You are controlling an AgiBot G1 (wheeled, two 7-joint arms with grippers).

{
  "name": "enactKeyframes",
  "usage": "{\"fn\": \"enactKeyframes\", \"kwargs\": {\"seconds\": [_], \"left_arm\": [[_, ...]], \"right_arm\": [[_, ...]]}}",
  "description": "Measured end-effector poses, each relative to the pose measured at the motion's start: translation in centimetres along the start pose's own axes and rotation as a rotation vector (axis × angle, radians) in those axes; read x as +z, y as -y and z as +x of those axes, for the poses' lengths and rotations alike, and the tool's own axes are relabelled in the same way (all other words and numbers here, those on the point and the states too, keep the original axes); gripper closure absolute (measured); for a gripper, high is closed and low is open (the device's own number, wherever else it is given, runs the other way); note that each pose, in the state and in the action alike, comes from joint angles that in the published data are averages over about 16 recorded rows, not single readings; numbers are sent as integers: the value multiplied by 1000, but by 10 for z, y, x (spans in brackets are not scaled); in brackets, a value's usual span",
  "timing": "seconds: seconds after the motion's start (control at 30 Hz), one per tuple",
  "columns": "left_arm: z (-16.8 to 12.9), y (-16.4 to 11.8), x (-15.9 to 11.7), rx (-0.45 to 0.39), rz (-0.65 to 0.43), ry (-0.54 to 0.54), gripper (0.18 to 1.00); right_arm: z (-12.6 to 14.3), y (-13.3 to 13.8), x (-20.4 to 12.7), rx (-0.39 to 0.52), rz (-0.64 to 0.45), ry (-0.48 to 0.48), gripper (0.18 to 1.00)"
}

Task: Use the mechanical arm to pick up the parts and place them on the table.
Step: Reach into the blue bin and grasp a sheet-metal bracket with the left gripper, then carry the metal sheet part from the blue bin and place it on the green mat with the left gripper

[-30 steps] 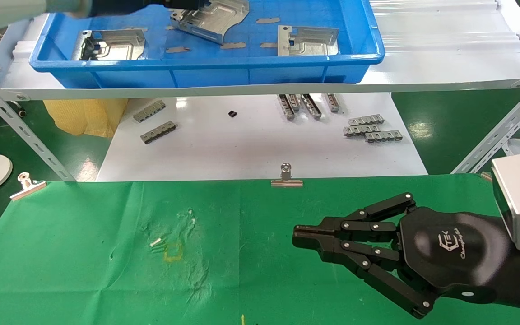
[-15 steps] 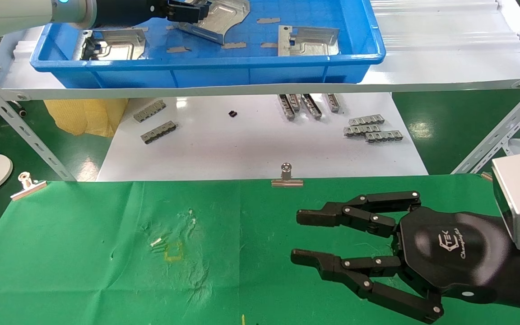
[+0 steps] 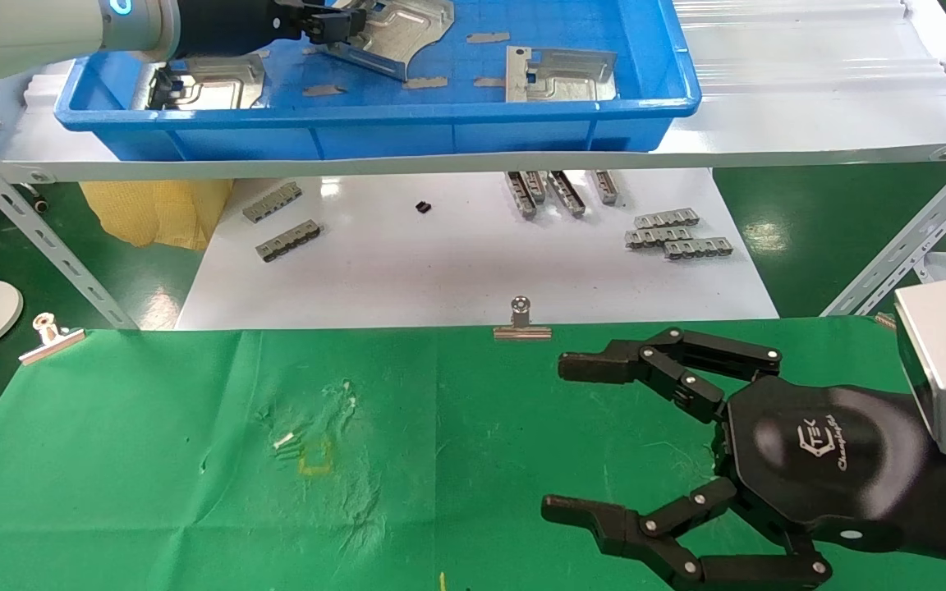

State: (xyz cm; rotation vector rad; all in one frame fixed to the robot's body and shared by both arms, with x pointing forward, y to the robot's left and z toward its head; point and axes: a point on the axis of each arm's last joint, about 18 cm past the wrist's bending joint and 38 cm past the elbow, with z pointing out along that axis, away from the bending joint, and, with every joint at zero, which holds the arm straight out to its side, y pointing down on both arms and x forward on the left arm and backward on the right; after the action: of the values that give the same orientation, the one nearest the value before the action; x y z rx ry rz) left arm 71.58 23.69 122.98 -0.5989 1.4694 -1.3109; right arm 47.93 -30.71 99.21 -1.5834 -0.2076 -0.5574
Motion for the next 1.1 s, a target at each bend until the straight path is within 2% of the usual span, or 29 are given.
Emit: {"fn": "enactKeyframes", "kwargs": {"seconds": [0.1, 0.33, 0.53, 0.83, 1.1], "left_arm": [[0, -1, 1, -1, -1, 5, 634], [0, 2, 2, -12, 11, 17, 790], [-3, 12, -2, -13, 49, 12, 873], [-9, 22, -32, 40, 128, -108, 906], [-12, 3, -86, 149, 223, -313, 907]], "right_arm": [[0, 0, 0, 0, 0, 0, 412], [0, 0, 0, 0, 0, 0, 289], [0, 0, 0, 0, 0, 0, 217], [0, 0, 0, 0, 0, 0, 182], [0, 0, 0, 0, 0, 0, 179]]}}
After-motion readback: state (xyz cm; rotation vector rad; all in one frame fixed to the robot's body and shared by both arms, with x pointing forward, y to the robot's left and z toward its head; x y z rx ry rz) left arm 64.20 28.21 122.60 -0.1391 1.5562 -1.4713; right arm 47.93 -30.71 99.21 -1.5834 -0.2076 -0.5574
